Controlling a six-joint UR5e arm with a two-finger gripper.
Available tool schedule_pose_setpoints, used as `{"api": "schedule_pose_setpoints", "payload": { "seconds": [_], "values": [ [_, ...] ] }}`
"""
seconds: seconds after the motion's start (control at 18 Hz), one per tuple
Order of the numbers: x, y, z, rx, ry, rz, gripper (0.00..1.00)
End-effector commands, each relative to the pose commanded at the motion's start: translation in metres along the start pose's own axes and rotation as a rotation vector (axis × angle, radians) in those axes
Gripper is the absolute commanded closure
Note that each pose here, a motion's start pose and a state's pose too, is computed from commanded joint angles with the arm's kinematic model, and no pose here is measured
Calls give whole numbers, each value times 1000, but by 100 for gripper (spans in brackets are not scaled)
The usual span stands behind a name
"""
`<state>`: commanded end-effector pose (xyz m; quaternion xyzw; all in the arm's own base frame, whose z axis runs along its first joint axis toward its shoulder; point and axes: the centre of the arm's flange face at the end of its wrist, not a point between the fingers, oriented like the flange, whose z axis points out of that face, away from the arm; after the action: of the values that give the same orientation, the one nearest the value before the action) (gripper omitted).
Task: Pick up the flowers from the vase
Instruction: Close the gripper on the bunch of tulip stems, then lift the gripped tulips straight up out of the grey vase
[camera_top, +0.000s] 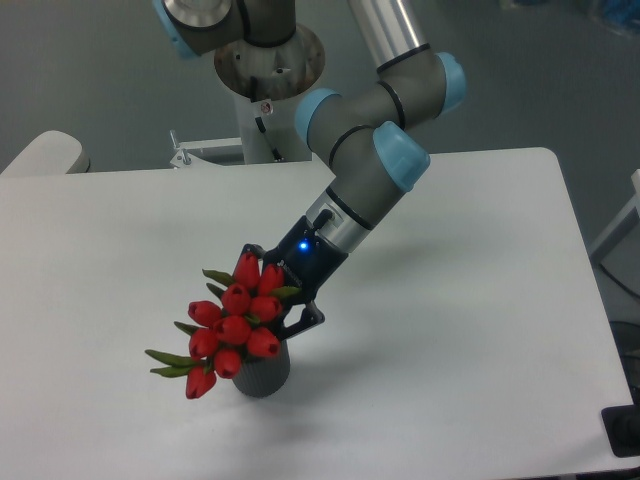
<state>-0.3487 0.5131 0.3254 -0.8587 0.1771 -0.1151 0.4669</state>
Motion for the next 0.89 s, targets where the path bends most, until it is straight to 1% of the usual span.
{"api": "schedule_pose_setpoints", "payload": {
  "seconds": [0.28, 0.44, 0.61, 0.78, 0.89],
  "values": [
    [0, 4, -7, 3, -10, -10, 60],
    [0, 2, -11, 29, -6, -41, 60],
    [4, -18, -31, 74, -23, -65, 60],
    [3, -23, -35, 90, -25, -86, 60],
    [5, -33, -45, 96, -39, -87, 60]
  ]
}}
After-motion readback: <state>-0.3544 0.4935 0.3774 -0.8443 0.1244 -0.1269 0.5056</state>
